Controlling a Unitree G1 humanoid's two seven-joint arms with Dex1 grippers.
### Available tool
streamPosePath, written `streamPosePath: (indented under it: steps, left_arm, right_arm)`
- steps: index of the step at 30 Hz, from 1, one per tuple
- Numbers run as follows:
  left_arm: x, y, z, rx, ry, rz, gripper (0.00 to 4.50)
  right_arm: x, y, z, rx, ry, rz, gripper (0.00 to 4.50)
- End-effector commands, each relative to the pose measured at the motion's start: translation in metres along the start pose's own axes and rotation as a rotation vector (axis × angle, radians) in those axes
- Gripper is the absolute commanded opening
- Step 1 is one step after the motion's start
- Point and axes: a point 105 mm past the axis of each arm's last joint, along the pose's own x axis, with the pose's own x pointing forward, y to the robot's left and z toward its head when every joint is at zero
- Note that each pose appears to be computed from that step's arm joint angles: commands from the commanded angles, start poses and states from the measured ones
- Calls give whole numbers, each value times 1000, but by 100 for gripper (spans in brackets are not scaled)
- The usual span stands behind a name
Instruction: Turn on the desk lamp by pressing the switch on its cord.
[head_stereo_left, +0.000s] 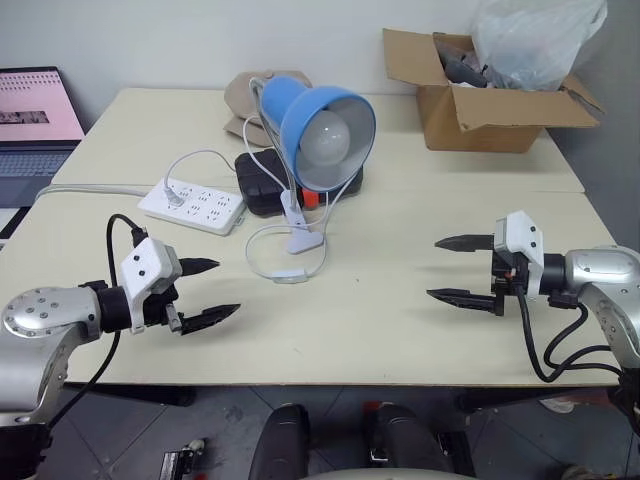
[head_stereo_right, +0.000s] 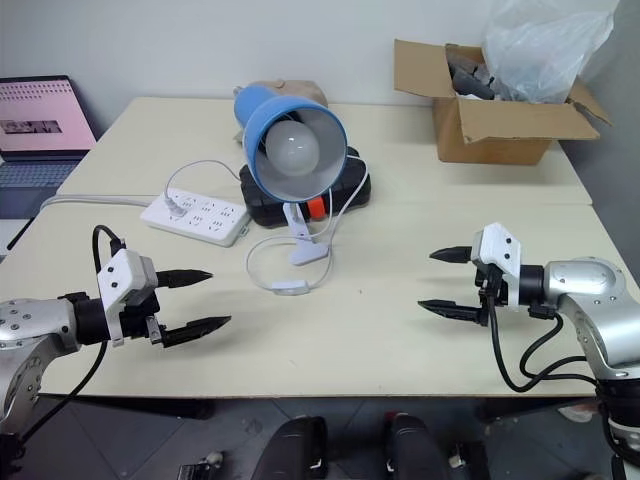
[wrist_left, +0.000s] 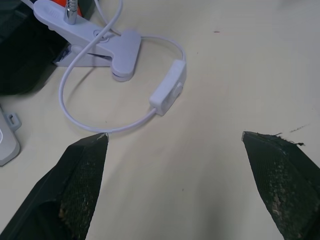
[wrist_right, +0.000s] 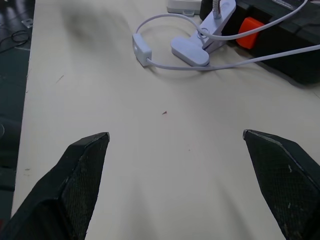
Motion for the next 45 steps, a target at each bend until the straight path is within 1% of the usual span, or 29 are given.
streamPosePath:
  steps: [1, 5, 9, 15, 27, 29, 30, 31, 32, 33, 34, 36, 38, 39, 45]
  left_arm:
    - [9, 3, 3, 99, 15, -35, 446]
    - [25, 2, 0, 146, 31, -114, 446]
    - [46, 12, 1, 176, 3, -129, 446]
    - [75, 22, -4, 211, 1, -163, 446]
    - [98, 24, -11, 221, 14, -251, 446]
    - [99, 24, -10, 224, 12, -260, 407]
    - [99, 24, -11, 225, 12, -262, 399]
    - [100, 23, -11, 227, 13, -266, 380]
    - [100, 23, -11, 227, 13, -268, 352]
    - [100, 23, -12, 227, 14, -273, 334]
    - [101, 22, -12, 227, 15, -279, 304]
    - [101, 20, -13, 228, 21, -294, 265]
    - [101, 19, -15, 241, 32, -305, 210]
    - [101, 19, -15, 247, 35, -306, 196]
    - [104, 20, -10, 247, 10, -297, 56]
  right_arm:
    - [7, 3, 12, -2, 14, -12, 450]
    - [12, 9, 16, 32, 32, -12, 450]
    - [19, 15, 19, 32, 28, -19, 450]
    - [26, 24, 19, 33, 24, -22, 450]
    - [28, 33, 20, 29, 20, -39, 450]
    - [27, 34, 20, 29, 20, -40, 450]
    - [27, 34, 20, 29, 20, -41, 450]
    - [27, 34, 20, 29, 20, -41, 450]
    - [27, 34, 20, 29, 20, -41, 450]
    - [27, 34, 21, 28, 20, -40, 450]
    - [27, 33, 21, 27, 20, -41, 450]
    - [27, 33, 21, 25, 20, -41, 450]
    - [27, 33, 22, 24, 19, -41, 450]
    - [27, 32, 22, 22, 19, -41, 450]
    - [28, 32, 22, 16, 18, -35, 450]
